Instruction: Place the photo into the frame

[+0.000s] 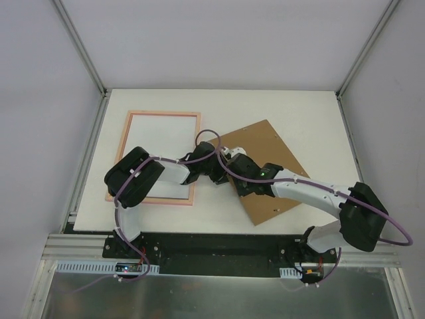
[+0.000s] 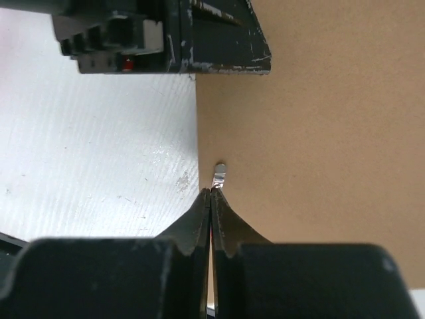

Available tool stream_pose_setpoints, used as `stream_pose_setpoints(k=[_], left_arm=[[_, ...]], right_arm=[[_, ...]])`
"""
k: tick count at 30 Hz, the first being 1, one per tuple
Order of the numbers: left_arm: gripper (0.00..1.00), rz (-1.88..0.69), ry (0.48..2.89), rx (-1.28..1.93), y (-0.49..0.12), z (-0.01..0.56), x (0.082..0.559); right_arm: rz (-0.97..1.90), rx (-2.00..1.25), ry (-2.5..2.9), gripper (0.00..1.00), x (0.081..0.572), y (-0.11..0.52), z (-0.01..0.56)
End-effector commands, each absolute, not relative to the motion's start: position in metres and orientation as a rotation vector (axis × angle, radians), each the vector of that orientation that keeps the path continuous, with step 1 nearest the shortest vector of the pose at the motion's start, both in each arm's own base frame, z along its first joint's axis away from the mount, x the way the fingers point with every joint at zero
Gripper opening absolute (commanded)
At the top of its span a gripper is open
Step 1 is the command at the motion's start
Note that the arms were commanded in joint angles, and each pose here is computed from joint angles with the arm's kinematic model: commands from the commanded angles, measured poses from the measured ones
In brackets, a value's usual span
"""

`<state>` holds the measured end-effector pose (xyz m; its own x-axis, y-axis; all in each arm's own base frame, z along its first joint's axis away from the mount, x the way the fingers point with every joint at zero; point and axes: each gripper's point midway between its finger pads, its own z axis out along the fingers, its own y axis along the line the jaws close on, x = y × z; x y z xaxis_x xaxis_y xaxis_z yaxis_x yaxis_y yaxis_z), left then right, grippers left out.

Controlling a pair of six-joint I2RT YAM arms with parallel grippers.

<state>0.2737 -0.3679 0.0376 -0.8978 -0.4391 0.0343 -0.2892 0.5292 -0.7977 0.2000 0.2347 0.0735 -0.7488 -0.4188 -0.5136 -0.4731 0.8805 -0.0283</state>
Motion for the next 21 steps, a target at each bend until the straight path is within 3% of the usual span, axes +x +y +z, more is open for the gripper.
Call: stream_pose_setpoints(k=[1,4,7,10,18,21], left_arm=[[0.35,-1.390,2.531,-0.597,-0.386,0.054,0.286],[0.20,-1.394,2.517,-0.554,-0.389,0.060,0.288],[0.10,-1.386,2.500,-0.518,-0.386,0.065,0.290],[0.00,-1.379,2.475,-0.477,-0.380,0.073,0.290],[0.00,-1.372,2.446,-0.330,-0.355,0.103,0.297],[0.00,-1.380,2.484,-0.243,-0.341,0.116,0.292]], right_arm=[[0.177,-0.614,2.486,0.01,0.205,0.236,0.099],[0.168,-0.600,2.481,0.02,0.205,0.231,0.104],[0.160,-0.565,2.450,0.22,0.207,0.222,0.118],[0.159,-0.488,2.431,0.32,0.213,0.206,0.132],[0.149,-0.157,2.424,0.67,0.250,0.143,0.159],[0.171,-0.048,2.419,0.73,0.267,0.128,0.165]])
